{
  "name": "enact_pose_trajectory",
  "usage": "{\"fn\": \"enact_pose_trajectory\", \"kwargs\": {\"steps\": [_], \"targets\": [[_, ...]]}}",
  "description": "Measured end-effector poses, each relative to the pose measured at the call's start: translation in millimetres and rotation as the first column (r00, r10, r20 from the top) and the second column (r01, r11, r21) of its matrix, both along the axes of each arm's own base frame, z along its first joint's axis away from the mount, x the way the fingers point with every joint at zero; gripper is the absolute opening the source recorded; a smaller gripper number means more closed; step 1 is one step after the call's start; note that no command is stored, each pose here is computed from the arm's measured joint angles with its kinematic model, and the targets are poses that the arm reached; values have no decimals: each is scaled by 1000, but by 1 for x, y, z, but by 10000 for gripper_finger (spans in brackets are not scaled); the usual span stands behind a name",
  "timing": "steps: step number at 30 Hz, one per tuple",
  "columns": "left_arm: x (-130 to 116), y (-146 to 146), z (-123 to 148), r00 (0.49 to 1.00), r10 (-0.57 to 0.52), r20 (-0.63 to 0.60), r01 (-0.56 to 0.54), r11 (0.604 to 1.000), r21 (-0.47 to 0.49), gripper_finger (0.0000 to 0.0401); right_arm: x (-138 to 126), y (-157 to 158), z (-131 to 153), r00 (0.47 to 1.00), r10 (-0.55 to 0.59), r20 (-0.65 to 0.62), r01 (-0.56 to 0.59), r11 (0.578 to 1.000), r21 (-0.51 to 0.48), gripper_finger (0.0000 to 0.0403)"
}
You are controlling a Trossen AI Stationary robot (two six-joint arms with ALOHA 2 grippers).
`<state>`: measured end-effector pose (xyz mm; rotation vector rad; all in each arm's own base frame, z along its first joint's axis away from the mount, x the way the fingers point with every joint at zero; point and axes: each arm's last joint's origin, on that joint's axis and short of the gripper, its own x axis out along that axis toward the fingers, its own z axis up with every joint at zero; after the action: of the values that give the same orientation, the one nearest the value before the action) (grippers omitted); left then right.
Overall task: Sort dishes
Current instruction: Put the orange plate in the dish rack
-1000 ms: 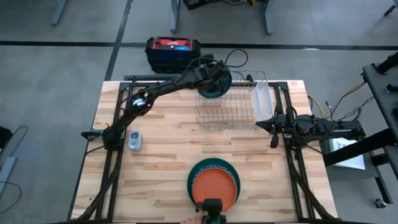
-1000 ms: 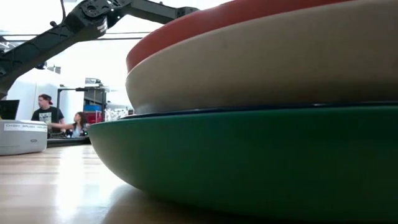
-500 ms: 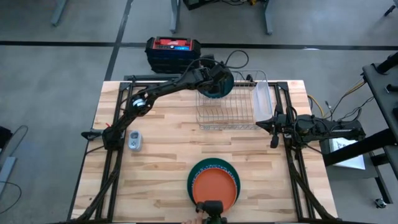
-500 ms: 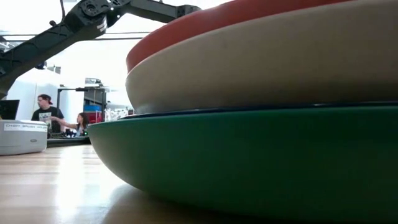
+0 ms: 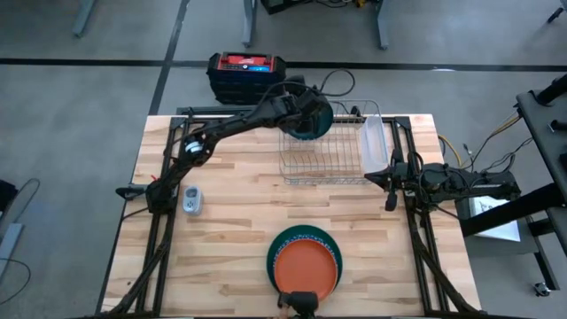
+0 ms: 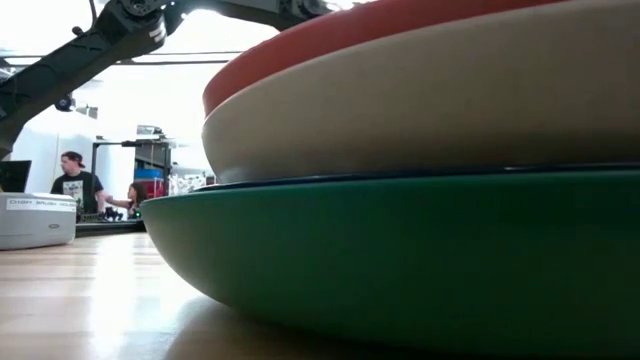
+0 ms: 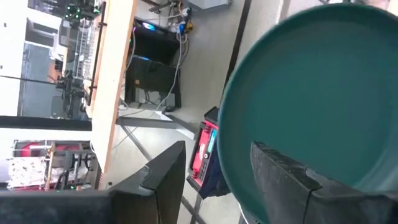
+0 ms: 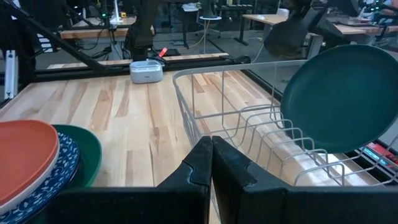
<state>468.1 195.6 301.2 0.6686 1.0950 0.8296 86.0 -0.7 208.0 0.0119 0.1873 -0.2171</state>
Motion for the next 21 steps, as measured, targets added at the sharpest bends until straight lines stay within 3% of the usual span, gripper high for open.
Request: {"fn": "enact_pose_trajectory", "kwargs": {"steps": [5,8,10,12,14,16,19,21], "targets": [[-6,-22,10,993,4,-119,1,999,46,171,1,1,3,999,47,24,-46,999,-14,0],[-16,-44,28,995,-10,-102,11,1000,12,171,2,3,8,992,93,80,-93,996,-6,0],[-26,-62,43,998,-44,-45,41,997,-64,171,2,4,11,986,125,113,-124,992,-15,0],[-36,-80,60,991,-108,76,122,968,-218,171,2,4,13,983,137,123,-133,990,-34,0],[-48,-97,76,963,-176,205,248,877,-412,171,3,4,13,983,137,123,-133,990,-35,0],[-56,-112,90,920,-222,324,373,752,-544,171,4,4,14,983,134,124,-132,991,-19,0],[-64,-136,99,874,-315,369,484,609,-628,171,9,5,14,984,130,121,-134,991,22,0],[-67,-152,98,860,-384,337,506,548,-666,168,15,6,16,981,142,133,-148,988,36,0]]}}
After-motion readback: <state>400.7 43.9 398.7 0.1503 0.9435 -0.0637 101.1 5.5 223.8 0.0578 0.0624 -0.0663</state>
